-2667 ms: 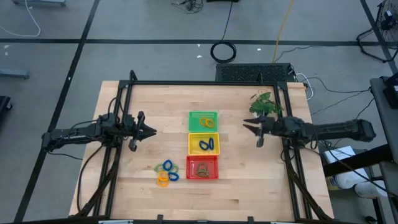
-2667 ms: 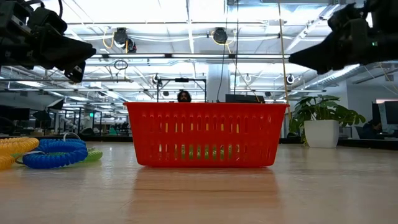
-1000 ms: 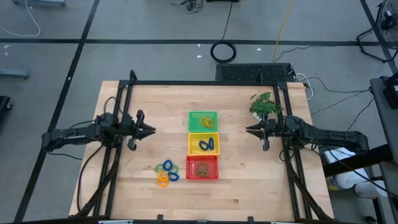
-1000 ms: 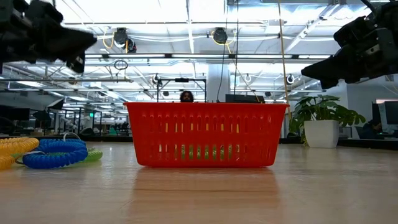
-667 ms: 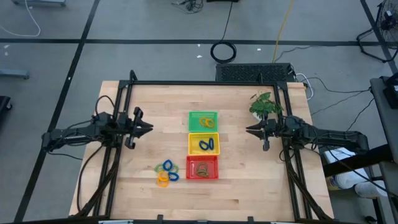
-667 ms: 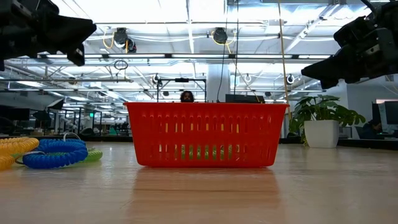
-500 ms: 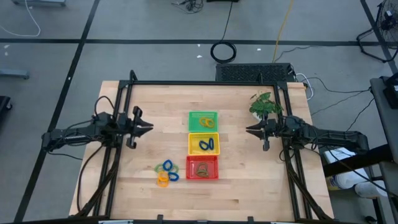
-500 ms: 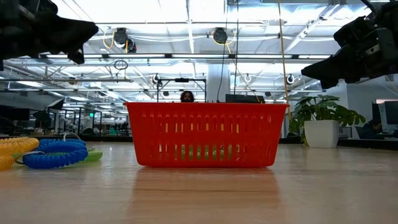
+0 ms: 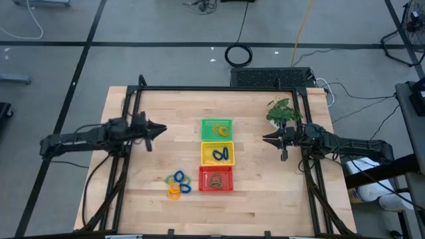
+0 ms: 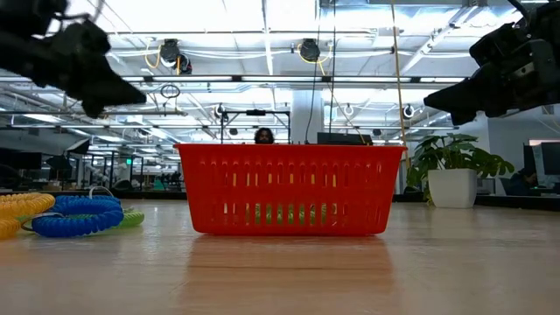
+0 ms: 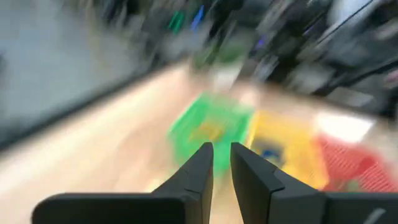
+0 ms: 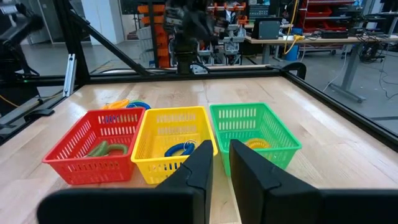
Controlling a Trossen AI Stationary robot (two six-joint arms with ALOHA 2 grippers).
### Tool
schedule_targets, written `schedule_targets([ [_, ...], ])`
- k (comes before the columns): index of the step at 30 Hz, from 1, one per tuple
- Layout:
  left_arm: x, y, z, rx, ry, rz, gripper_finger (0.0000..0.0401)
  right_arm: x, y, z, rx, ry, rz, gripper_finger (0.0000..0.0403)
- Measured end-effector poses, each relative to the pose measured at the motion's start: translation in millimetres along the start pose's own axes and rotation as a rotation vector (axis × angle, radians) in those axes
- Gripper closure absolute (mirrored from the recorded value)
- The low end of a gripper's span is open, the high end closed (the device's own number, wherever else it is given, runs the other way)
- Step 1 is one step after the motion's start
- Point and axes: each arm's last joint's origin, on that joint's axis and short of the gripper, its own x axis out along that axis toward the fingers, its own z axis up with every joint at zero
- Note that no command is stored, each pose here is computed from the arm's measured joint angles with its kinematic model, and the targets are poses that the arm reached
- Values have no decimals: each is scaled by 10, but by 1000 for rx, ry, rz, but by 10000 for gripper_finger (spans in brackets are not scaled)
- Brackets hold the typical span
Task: Sort spring keychains into baskets
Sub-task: Put the blue spring keychain into the yellow basket
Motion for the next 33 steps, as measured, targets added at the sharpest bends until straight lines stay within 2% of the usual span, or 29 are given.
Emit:
schedule_targets([
  [2, 59, -34, 50, -40, 140, 41, 334, 0, 0, 0, 0, 0, 0, 363],
  [6, 286, -227, 265, -81, 318, 2, 299, 0, 0, 0, 0, 0, 0, 363],
  [11, 580, -536, 391, 26, 596, -17, 231, 0, 0, 0, 0, 0, 0, 364],
  [15, 744, -757, 276, 91, 811, -71, 188, 0, 0, 0, 0, 0, 0, 362],
  [19, 876, -939, 71, 84, 901, -113, 170, 0, 0, 0, 0, 0, 0, 364],
  [26, 996, -1130, -254, 26, 1044, -136, 169, 0, 0, -1, 0, 1, 0, 363],
  [33, 1028, -1203, -384, 41, 1085, -154, 169, 0, 0, -1, 0, 1, 0, 363],
])
